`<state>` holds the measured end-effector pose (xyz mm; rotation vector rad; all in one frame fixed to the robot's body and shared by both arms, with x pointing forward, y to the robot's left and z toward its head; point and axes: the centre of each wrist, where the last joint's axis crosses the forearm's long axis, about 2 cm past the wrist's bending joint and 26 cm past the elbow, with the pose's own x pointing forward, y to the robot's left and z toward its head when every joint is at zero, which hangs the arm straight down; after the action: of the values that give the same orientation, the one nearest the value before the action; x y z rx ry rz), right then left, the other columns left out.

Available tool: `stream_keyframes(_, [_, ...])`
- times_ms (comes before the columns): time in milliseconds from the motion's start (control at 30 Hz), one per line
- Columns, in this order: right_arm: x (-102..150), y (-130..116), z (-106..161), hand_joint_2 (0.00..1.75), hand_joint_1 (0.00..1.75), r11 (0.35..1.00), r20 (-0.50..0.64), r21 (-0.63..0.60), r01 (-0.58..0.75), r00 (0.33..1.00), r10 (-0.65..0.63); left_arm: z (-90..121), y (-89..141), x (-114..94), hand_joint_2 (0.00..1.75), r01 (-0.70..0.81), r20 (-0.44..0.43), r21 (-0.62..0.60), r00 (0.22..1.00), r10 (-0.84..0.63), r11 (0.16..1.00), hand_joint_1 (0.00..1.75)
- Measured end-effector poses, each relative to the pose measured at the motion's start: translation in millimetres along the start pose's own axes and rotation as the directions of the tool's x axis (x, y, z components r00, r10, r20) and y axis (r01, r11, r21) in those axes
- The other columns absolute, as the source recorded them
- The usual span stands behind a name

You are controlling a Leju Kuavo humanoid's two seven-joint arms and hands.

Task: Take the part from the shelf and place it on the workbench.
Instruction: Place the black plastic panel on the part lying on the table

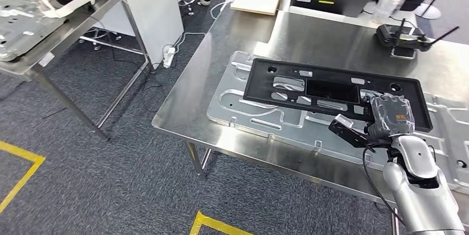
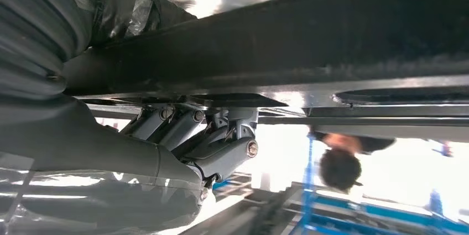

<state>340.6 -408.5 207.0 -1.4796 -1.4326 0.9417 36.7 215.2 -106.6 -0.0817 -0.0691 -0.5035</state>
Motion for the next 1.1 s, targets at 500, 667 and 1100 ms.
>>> stream_keyframes(500, [-20,46,15,0.44,0.44,0.98,-0.125,0.195,-0.047,0.989,0.073,0,-4,4,1.75,-0.038,0.011,-0.014,0.999,0.038,0.999,0.0])
stream_keyframes(667, [-17,57,11,0.0,0.0,0.973,-0.137,0.231,-0.026,0.989,0.059,0,-3,4,1.75,-0.078,0.007,-0.047,0.997,0.079,0.996,0.0])
stream_keyframes(1100, [0,65,6,0.0,0.0,0.971,-0.131,0.236,0.018,0.991,0.014,0,-3,3,0.87,-0.123,-0.002,-0.047,0.992,0.123,0.991,0.0])
